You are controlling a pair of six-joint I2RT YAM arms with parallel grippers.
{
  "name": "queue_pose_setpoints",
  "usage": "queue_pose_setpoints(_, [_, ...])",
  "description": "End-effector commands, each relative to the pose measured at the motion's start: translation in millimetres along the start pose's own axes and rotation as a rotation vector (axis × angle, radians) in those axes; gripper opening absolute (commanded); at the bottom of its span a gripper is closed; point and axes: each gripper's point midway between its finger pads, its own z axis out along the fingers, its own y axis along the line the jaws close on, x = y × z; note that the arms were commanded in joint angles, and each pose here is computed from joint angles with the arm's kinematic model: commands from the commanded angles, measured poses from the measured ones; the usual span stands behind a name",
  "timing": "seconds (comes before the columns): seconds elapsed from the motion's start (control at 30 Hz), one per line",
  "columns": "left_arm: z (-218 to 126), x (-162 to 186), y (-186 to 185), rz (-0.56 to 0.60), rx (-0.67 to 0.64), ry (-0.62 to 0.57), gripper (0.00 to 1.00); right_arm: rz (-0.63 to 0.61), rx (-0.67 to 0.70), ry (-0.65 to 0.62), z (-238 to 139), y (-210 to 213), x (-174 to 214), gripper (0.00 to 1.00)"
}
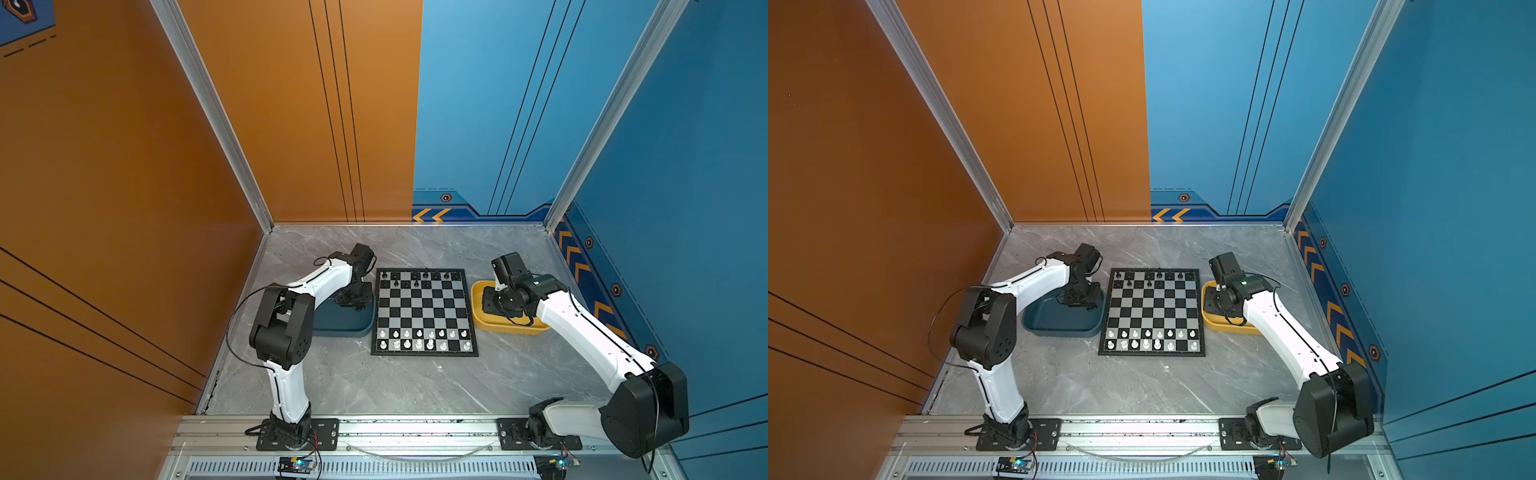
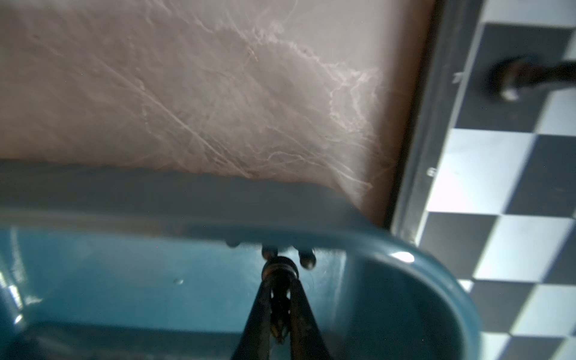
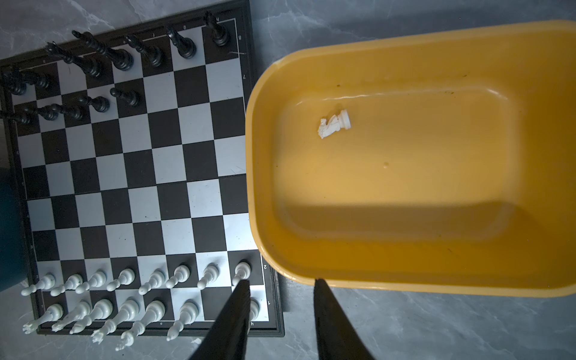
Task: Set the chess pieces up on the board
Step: 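Carry the black pawn with the left gripper to the board's far rows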
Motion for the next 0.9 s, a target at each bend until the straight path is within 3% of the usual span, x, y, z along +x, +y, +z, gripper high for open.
queue_pose_setpoints(0.0, [-24.7,3.2,1.8,0.013,-0.005,-0.03,0.01,0.018,0.0,0.018,3.0,-1.3,4.9,0.37])
queue_pose_setpoints(0.43, [-82.4,-23.7,-10.0,0.066,0.013,-0.149,0.02,0.017,-0.007,0.018,3.9,-0.7,6.8,0.37])
queue_pose_setpoints(0.87, [-104.1,-93.7,-96.1,0.229,0.088,-0.237,0.02,0.017,-0.032,0.019,4.5,3.4,7.7,0.37])
